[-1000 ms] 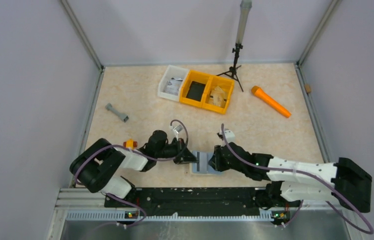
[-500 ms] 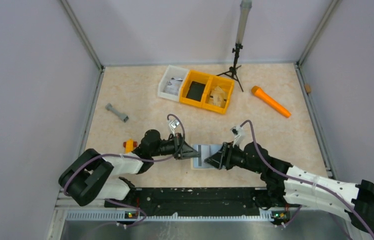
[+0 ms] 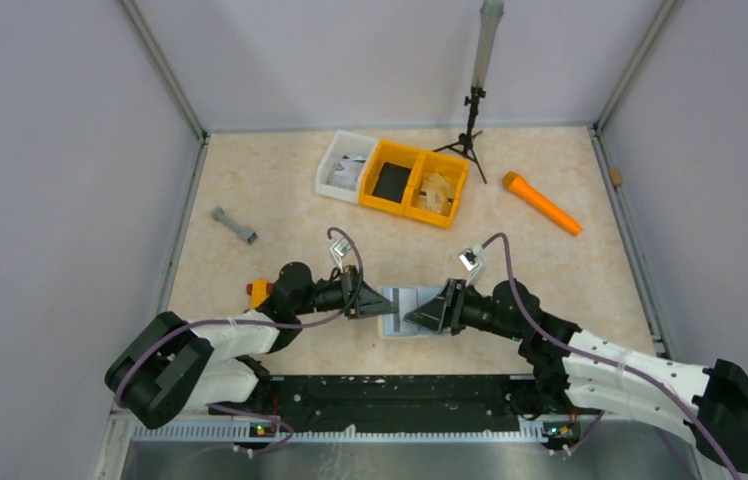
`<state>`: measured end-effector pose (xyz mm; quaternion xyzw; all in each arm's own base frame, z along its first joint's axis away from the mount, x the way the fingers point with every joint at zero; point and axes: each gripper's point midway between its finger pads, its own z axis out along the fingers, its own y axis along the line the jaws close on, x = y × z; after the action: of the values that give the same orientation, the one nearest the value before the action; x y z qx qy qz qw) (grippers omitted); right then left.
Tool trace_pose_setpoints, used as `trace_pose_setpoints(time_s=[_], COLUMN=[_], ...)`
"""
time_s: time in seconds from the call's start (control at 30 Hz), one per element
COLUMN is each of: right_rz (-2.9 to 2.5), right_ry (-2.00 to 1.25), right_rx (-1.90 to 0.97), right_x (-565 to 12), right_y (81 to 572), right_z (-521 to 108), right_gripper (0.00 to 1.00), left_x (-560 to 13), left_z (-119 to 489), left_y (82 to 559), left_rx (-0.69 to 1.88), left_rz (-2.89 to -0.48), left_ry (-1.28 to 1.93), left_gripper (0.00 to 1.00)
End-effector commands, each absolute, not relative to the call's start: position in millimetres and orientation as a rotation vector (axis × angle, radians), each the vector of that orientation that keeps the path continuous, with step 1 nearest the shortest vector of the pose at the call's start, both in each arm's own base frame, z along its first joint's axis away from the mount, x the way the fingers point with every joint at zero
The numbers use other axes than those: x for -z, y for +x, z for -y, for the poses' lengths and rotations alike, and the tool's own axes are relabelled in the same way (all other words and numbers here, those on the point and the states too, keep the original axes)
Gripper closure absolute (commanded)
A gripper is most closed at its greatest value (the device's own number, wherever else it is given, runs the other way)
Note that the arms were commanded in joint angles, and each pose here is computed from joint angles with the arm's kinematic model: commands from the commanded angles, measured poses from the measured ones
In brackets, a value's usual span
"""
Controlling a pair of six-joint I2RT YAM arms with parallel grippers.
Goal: Take the credit cards out of the card holder
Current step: Remove the credit card from the card holder.
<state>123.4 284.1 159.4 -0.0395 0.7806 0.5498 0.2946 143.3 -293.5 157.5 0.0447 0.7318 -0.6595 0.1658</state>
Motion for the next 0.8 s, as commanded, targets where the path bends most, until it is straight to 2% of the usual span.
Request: trace_pose_setpoints(time_s=[0.0,0.2,0.4,0.7,0.77], right_rz=[-2.023,-1.927,-1.816,-1.814,-1.818], right_ry=[-0.099,-0.073,-0.054,0.014,0.019], right_rx=[-1.574,-1.659,-1.724,-1.625,-1.624], right_x=[-169.8,-184.4,-204.4,-198.8,-197.9], right_y=[120.6,120.3,119.9,125.1,124.3], right_z=[-288.6,-284.6,-279.2,-258.3,-256.5], right_gripper=[0.55,0.87,0.99,1.0,1.0], left_x=[-194.3,-196.6,-214.4,-221.1,-222.4], left_z=[293.8,292.1,290.2,285.6,285.4], left_y=[131.4,127.8,121.3,119.2,119.3], left_rx=[2.002,2.015,2.08,2.079,2.078], left_rz=[-1.914,-1.896,-1.821,-1.785,-1.782], left_ry=[0.241,0.251,0.287,0.286,0.288], left_gripper=[1.0,1.0,1.0,1.0,0.97])
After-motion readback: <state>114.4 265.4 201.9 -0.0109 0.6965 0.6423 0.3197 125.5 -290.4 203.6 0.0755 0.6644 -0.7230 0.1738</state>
